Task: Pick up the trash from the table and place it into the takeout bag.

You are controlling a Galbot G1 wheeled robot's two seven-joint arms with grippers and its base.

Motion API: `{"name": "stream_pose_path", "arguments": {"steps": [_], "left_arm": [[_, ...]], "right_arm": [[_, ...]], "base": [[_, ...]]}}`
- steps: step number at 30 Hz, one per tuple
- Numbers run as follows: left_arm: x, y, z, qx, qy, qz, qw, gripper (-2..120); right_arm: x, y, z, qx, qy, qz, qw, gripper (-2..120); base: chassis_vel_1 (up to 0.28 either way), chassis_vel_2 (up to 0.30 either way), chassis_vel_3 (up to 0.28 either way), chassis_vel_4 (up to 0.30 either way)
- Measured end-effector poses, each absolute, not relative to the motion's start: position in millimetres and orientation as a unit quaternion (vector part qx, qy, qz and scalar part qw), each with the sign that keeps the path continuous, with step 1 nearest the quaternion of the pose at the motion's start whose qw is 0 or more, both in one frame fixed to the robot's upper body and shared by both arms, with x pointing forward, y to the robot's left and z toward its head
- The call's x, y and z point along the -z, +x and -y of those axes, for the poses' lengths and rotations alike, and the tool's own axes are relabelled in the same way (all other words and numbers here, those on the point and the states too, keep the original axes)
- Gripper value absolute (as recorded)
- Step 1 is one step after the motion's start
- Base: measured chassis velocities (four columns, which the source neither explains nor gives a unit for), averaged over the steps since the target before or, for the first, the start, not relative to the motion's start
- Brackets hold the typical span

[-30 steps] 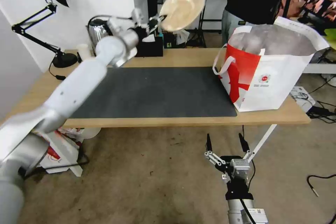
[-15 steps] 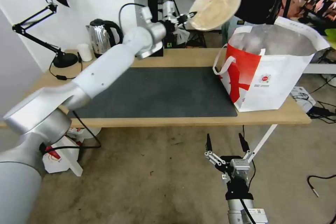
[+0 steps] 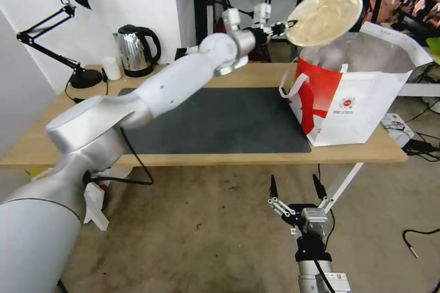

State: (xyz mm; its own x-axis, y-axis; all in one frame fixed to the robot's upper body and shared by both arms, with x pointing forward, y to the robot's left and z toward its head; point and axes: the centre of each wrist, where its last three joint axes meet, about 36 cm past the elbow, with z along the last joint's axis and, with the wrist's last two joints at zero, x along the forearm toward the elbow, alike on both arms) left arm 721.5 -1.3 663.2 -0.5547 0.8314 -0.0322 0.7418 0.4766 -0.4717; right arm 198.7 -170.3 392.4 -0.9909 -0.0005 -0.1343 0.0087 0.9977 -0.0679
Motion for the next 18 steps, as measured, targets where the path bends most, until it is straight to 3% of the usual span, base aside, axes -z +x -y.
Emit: {"name": "stream_pose_path", "arguments": {"steps": [8,18], "left_arm": [[-655.8,730.5,28.0,-0.200,-0.444,0.866,0.114,0],[-661.2,740.3,17.9,-0.182,-0.394,0.893,0.117,0]], "right_arm": [[-392.4,198.7,170.3,0.034,0.002,-0.997,0.067,100],[-392.4,198.7,170.3,0.034,0.002,-0.997,0.067,100]], "base": [[0.000,0.000,0.000,0.000],[0.000,0.000,0.000,0.000]]}}
